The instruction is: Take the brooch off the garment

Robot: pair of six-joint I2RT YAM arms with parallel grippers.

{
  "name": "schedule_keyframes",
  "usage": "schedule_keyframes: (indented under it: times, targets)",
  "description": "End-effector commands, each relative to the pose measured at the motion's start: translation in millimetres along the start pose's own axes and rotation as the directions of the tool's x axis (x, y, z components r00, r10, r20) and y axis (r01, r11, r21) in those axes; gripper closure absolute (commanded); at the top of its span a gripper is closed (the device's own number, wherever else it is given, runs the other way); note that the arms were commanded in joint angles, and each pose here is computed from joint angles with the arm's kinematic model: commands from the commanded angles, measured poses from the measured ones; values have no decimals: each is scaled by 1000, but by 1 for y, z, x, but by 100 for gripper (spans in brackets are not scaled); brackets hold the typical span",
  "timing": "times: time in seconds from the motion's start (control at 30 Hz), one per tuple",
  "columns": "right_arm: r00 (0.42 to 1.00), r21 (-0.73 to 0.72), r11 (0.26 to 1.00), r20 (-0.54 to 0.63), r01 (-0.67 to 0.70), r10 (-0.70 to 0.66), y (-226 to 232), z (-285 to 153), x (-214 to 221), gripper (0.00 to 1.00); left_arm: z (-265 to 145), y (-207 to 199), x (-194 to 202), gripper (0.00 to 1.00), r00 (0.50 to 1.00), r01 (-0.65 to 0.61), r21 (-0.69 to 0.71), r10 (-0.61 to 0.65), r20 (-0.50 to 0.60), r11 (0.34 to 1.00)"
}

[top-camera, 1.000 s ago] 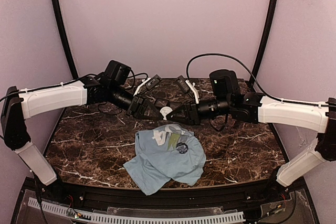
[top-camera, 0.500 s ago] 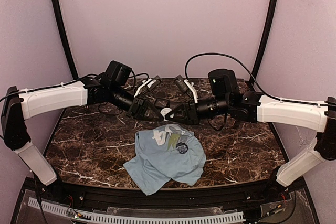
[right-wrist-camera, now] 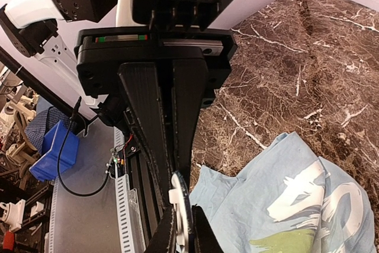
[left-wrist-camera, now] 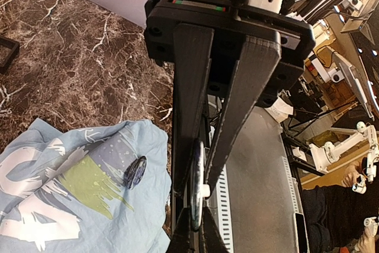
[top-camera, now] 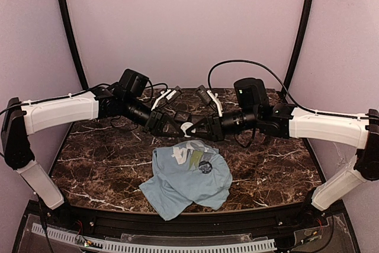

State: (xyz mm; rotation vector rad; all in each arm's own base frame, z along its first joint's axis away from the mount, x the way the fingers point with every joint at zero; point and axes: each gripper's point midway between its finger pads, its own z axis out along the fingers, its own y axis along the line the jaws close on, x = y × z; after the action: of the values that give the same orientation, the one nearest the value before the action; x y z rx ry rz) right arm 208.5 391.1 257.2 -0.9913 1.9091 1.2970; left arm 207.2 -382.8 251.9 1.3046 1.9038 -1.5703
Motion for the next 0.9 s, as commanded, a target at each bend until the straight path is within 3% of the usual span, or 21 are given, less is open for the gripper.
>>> schedule_keyframes:
  times: [0.0, 0.87]
  targets:
    - [999, 50, 999, 43, 7, -9, -7, 1, -13, 92, 3, -12, 3, 99, 1000, -12, 37, 13, -15, 999]
    - [991, 157, 987, 137, -36, 14, -29, -26, -20, 92, 2, -5, 2, 99, 1000, -17, -9, 17, -12, 1000]
